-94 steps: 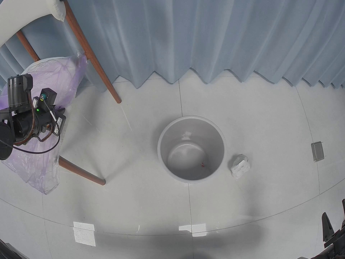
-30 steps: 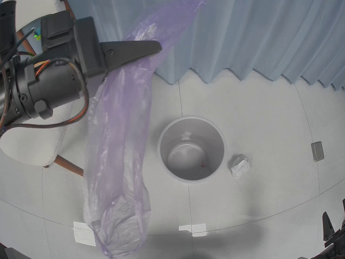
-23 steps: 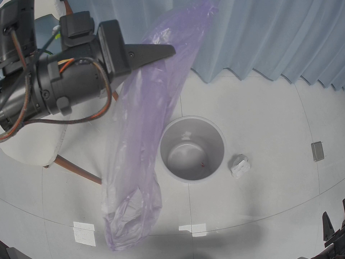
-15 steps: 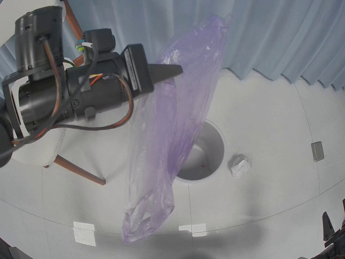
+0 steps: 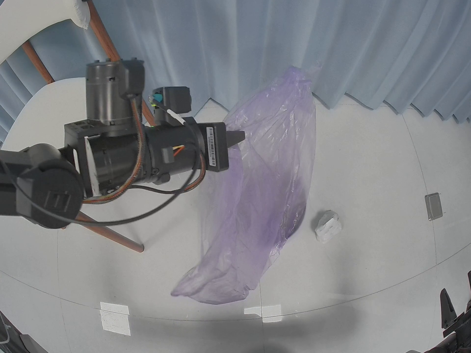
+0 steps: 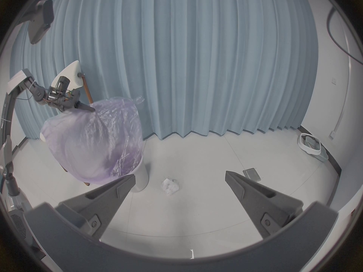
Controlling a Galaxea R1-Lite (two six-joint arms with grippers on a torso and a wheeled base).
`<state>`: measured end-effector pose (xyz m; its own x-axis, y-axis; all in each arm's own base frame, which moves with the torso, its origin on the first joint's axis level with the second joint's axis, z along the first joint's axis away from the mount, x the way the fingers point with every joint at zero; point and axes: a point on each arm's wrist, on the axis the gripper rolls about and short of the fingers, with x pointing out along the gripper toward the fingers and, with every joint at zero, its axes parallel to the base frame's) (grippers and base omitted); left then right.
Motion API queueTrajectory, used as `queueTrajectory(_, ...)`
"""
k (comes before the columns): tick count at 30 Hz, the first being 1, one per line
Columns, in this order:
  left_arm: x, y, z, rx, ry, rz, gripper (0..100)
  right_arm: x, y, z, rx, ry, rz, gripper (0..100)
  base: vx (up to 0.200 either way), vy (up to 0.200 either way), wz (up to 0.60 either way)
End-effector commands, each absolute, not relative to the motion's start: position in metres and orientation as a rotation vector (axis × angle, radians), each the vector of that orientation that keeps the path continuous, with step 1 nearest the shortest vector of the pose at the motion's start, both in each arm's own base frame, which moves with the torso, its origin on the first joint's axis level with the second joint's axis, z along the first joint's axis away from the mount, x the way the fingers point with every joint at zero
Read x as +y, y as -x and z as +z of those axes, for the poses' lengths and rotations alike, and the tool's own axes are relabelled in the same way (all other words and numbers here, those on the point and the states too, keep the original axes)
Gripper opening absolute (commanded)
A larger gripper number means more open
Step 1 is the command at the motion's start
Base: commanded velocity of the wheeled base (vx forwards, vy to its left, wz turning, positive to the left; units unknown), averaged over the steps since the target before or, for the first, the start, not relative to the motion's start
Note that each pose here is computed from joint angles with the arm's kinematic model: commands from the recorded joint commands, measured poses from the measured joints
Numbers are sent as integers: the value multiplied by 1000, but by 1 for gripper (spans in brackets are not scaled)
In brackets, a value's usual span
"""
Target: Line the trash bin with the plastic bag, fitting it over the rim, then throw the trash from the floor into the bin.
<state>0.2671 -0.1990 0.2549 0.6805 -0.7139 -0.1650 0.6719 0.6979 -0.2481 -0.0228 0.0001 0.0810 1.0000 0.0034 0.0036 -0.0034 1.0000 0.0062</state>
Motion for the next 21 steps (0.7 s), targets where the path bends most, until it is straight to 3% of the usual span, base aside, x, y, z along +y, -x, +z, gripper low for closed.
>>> queueTrajectory(1, -212, -299, 222, 274, 95, -713, 0, 0, 23, 76, -3, -8, 5, 100, 0, 0, 0)
queueTrajectory(7, -227, -347, 213, 115, 13, -685, 0, 0, 23, 76, -3, -12, 3, 100, 0, 0, 0)
queueTrajectory(10, -217, -355, 243, 22, 4, -606, 0, 0, 23, 76, -2, -11, 3, 100, 0, 0, 0)
queueTrajectory(14, -199, -347, 276, 22, -91, -534, 0, 0, 23, 75, 0, -2, 5, 100, 0, 0, 0)
queueTrajectory(21, -251, -314, 261, 78, -124, -667, 0, 1, 23, 75, 3, 18, 38, 100, 0, 0, 0)
